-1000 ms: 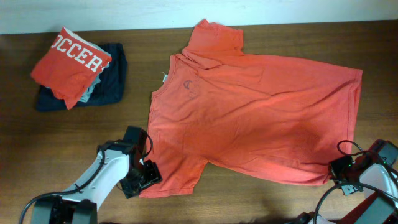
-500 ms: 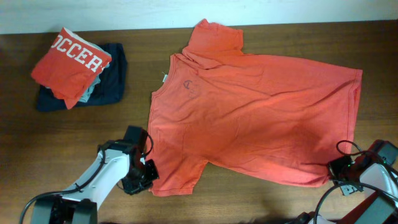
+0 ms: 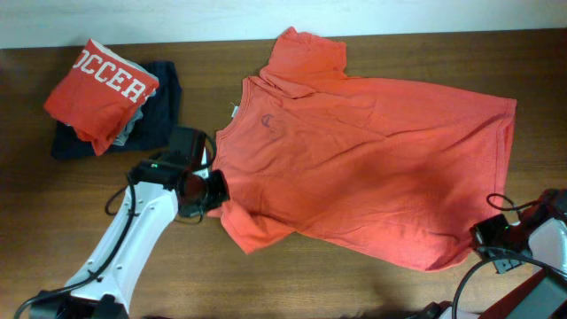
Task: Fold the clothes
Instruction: 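Lift the bottom hem with both grippers and fold it up toward the collar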
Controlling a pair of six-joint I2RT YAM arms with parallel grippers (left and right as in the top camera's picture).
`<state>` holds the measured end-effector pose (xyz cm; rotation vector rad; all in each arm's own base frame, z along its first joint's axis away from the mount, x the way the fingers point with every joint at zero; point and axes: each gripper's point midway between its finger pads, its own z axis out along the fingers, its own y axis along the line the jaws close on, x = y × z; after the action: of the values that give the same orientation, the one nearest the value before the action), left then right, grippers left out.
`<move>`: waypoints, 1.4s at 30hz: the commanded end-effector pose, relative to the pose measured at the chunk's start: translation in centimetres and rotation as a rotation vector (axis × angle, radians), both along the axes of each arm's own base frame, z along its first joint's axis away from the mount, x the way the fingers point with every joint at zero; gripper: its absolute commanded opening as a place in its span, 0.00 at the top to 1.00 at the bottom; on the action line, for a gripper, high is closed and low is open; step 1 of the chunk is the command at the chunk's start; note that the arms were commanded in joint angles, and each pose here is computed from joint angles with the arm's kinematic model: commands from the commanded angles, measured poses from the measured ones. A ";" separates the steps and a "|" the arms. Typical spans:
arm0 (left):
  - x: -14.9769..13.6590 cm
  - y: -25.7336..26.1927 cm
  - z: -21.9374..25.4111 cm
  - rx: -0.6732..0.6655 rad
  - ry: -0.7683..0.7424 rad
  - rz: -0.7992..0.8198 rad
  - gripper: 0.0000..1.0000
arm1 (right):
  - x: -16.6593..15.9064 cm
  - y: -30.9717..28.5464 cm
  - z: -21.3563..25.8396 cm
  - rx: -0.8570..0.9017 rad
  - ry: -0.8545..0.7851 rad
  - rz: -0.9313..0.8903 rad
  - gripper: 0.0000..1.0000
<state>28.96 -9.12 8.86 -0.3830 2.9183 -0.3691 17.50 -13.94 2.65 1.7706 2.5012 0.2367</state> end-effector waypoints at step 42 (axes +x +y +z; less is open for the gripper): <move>19.9 -6.9 9.3 -0.097 -0.645 -0.108 0.99 | 7.5 -6.5 8.2 -0.248 -0.208 0.029 0.96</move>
<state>47.74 -14.98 17.48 -0.1639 2.3301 -0.5471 24.10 -19.86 10.21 1.5677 2.2994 0.1581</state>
